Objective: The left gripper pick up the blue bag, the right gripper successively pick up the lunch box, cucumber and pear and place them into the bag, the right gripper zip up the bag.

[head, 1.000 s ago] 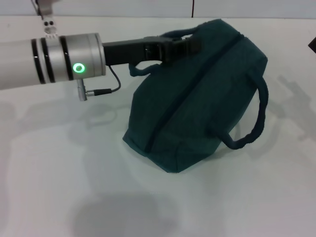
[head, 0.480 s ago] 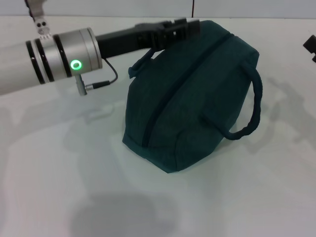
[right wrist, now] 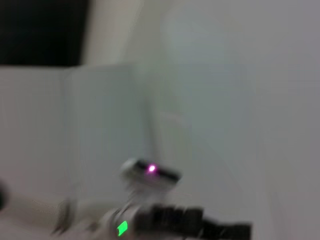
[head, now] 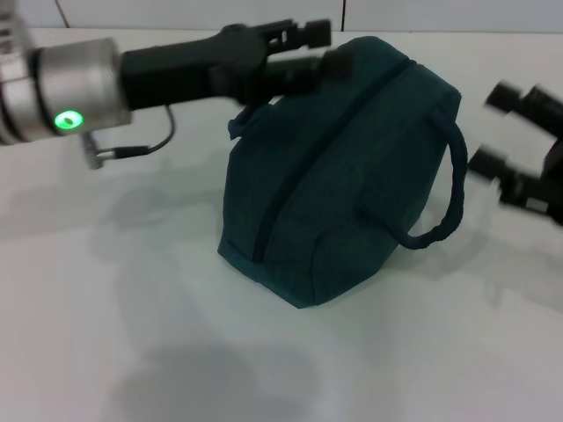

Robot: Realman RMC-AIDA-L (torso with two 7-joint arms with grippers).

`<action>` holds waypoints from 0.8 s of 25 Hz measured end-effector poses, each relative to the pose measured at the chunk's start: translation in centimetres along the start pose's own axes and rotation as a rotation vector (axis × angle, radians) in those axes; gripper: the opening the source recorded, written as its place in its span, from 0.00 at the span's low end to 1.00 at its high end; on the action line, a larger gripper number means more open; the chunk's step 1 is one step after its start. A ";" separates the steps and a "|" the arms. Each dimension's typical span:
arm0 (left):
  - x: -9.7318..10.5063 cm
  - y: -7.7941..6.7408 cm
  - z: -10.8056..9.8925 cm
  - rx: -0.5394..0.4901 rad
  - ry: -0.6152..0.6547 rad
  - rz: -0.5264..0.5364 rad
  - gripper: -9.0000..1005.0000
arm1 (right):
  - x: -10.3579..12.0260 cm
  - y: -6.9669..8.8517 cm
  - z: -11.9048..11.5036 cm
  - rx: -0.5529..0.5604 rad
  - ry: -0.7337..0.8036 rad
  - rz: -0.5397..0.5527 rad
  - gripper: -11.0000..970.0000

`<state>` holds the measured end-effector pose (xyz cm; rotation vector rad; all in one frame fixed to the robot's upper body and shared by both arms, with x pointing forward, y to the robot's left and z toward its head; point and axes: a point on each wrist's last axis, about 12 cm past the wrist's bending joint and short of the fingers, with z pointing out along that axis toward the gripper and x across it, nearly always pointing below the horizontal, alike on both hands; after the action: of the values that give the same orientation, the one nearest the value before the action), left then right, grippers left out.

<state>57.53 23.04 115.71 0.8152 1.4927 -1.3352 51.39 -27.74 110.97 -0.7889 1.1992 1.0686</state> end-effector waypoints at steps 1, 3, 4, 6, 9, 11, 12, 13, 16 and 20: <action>0.0 -0.4 -0.8 0.016 0.005 0.029 0.74 | 0.0 0.3 0.3 -0.054 0.029 -0.015 0.87; 0.3 -1.2 -2.4 0.044 0.017 0.080 0.75 | -0.1 0.6 0.9 -0.127 0.070 -0.040 0.87; 0.5 -1.6 -3.2 0.053 0.026 0.098 0.75 | -0.1 0.9 1.2 -0.166 0.094 -0.051 0.87; 1.3 -2.6 -5.1 0.063 0.053 0.127 0.75 | 0.1 1.3 1.7 -0.222 0.129 -0.063 0.87; 2.8 -3.7 -7.2 0.064 0.081 0.157 0.75 | 0.8 2.0 2.2 -0.282 0.180 -0.063 0.87; 3.7 -4.4 -8.3 0.063 0.091 0.163 0.75 | 1.5 2.5 2.5 -0.307 0.211 -0.054 0.87; 4.4 -4.8 -8.9 0.061 0.100 0.158 0.75 | 1.7 2.7 2.6 -0.312 0.221 -0.052 0.87; 5.1 -5.2 -9.4 0.056 0.109 0.152 0.75 | 2.2 2.8 2.7 -0.314 0.236 -0.049 0.87; 7.3 -6.3 -10.2 0.041 0.138 0.130 0.75 | 3.2 3.3 3.0 -0.305 0.257 -0.047 0.87; 9.8 -7.3 -10.8 0.023 0.122 0.133 0.75 | 4.0 3.7 3.0 -0.304 0.279 -0.042 0.87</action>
<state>45.26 31.17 108.72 1.0081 1.4918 -1.2245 48.95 -22.86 107.92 -1.2261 1.2602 1.1473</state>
